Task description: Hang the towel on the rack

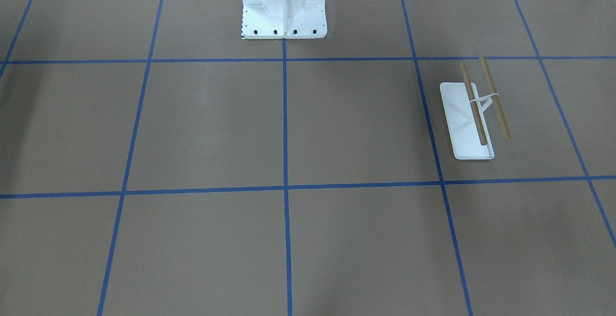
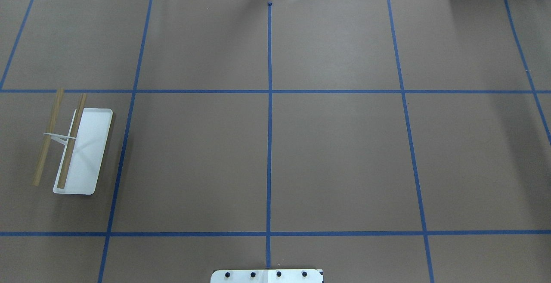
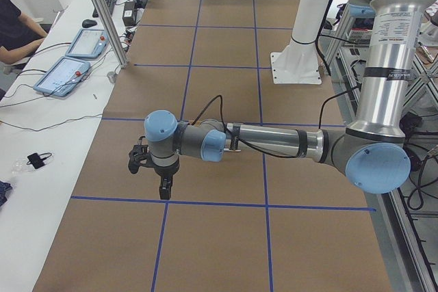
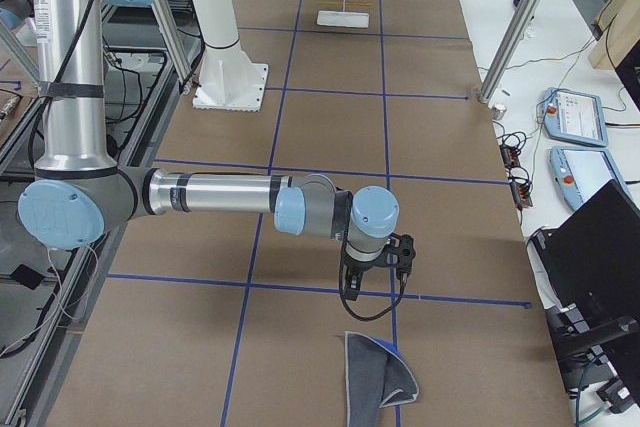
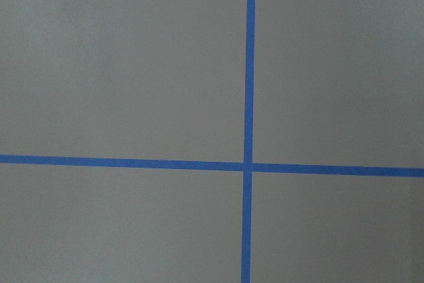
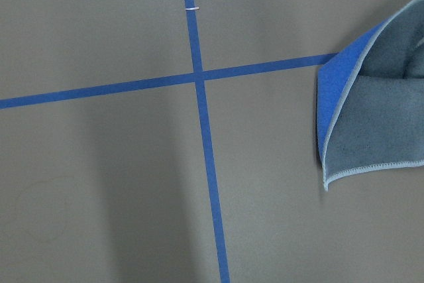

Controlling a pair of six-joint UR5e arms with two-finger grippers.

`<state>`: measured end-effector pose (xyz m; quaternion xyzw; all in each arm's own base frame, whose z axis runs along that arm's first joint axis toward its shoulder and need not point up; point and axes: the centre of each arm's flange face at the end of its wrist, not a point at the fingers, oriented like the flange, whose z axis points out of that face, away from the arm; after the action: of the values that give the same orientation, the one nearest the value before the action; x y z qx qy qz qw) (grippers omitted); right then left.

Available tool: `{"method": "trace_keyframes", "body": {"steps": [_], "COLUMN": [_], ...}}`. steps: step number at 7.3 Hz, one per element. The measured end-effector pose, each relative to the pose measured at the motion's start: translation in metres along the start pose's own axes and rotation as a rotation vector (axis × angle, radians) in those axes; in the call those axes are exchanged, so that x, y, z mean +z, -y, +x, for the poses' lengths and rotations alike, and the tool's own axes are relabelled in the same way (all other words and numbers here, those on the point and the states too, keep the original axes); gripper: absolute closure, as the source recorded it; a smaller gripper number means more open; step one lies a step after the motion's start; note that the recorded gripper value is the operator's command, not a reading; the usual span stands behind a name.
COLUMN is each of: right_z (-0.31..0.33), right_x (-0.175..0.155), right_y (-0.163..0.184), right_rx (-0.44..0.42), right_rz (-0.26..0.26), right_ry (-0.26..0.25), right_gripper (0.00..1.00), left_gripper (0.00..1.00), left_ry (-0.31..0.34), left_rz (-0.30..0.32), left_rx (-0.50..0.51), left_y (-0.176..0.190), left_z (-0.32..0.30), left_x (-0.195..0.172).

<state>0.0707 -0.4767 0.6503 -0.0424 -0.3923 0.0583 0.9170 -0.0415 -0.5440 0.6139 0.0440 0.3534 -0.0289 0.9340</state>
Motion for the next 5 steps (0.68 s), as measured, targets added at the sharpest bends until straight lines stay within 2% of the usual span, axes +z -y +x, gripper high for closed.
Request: {"method": "trace_keyframes", "body": {"steps": [5], "right_z": [-0.0022], "right_x": [-0.0025], "right_y": [-0.0005], "right_rx": [0.003], "right_rz": [0.005], "right_ry": [0.0], "right_gripper": [0.0], "left_gripper": [0.01], "left_ry": [-0.002], "left_rz": [0.017], "left_rx": [0.014], "left_y": [-0.0011], "left_z": [0.0071], "left_x": [-0.0083]}}
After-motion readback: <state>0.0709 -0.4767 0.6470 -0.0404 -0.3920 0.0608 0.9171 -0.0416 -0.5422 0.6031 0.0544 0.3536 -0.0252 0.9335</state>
